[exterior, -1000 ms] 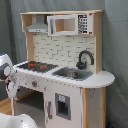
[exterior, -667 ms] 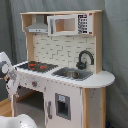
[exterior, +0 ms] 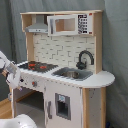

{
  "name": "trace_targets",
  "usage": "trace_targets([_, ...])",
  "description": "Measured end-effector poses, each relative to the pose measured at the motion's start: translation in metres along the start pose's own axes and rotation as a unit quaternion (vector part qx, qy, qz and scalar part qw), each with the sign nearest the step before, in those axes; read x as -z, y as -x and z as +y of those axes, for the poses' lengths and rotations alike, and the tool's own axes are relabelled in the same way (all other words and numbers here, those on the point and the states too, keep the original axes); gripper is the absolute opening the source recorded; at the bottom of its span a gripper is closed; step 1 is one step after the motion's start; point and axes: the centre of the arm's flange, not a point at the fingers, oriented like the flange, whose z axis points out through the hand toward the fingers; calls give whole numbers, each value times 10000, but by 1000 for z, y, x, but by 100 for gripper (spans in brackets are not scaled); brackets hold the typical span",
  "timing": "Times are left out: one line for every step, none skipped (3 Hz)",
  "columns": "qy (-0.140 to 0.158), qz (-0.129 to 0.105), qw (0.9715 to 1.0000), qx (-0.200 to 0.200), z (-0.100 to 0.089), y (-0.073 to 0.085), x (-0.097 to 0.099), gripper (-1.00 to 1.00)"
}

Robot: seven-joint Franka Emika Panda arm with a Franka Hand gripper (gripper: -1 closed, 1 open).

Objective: Play with the kitchen

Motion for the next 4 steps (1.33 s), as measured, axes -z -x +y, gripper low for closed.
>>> trace_targets([363, -378, 9986, 32, 7, 11, 20, 100])
trace_targets([714, -794, 9943, 55, 9, 21, 40, 100])
trace_targets([1161, -1237, 9854, 130, 6, 23, 58, 100])
trace_targets([1640, -1683, 9717, 251, 3, 22, 74, 100])
